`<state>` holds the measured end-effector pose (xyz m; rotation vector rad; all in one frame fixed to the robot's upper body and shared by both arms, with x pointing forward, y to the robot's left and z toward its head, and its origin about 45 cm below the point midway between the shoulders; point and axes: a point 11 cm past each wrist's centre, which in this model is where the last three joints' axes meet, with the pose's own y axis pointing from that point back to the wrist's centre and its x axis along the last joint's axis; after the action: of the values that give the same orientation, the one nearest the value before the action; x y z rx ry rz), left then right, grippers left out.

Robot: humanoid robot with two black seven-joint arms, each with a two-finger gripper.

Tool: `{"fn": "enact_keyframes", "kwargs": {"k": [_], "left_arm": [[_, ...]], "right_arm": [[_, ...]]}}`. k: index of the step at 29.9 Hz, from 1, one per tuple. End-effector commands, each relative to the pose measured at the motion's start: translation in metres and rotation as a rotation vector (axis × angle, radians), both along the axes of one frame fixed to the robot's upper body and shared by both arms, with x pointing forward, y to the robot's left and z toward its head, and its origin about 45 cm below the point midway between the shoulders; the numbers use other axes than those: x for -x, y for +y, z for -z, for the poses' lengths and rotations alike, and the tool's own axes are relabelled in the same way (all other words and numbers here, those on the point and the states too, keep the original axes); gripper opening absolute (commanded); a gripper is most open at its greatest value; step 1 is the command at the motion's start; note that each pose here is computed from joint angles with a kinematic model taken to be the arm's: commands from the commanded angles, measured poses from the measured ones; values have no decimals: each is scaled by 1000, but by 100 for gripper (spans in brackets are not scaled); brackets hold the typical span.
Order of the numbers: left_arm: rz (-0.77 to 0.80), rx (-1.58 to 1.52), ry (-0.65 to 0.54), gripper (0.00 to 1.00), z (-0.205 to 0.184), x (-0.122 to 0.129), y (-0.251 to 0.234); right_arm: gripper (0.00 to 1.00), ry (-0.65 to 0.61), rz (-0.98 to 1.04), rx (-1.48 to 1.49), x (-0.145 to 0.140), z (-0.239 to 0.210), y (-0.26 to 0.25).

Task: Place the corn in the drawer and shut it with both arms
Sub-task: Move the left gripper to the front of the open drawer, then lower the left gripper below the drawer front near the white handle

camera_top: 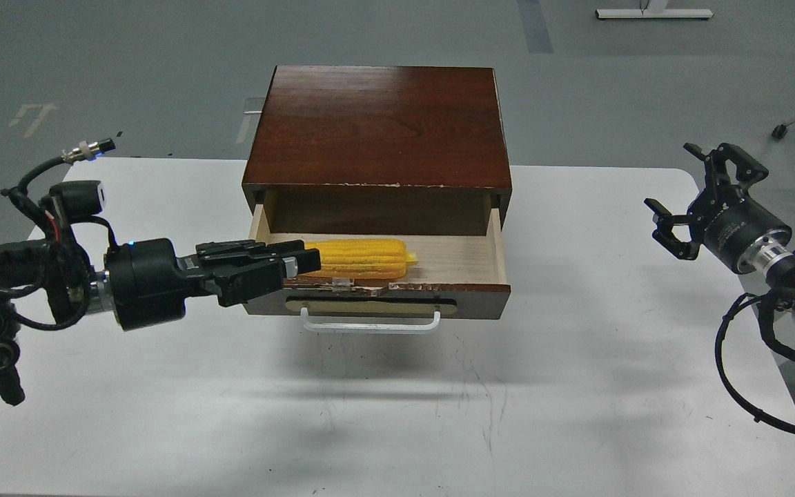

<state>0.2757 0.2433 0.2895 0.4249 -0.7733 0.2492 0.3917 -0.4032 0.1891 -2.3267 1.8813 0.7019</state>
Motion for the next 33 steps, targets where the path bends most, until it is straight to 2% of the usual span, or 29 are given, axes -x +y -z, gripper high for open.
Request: {"fn": "enact_keyframes", "kwargs": {"k": [1, 4, 6, 10, 16, 18, 21, 26, 33], "left_arm": [[108, -73, 187, 0, 11, 16, -4], [80, 51, 226, 0, -9, 8, -9], [42, 190, 227, 0, -39, -3, -9], [66, 223, 217, 0, -43, -5, -19], [117, 290, 279, 0, -27, 3, -44], [126, 298, 326, 0, -12, 11, -49], [154, 242, 327, 0, 7, 21, -55], [175, 198, 437, 0, 55, 55, -61], [185, 239, 450, 0, 62, 55, -75]], "right_arm": [[94, 11, 14, 5, 1, 5, -4], [94, 13, 21, 8, 1, 6, -7], [94, 19, 29, 14, 2, 8, -10], [94, 54, 46, 50, 7, 19, -20], [94, 73, 43, 57, 9, 27, -17], [94, 75, 44, 58, 9, 28, -18], [94, 78, 47, 60, 10, 29, -19], [94, 122, 51, 101, 18, 43, -27], [93, 124, 46, 103, 18, 43, -26]]}}
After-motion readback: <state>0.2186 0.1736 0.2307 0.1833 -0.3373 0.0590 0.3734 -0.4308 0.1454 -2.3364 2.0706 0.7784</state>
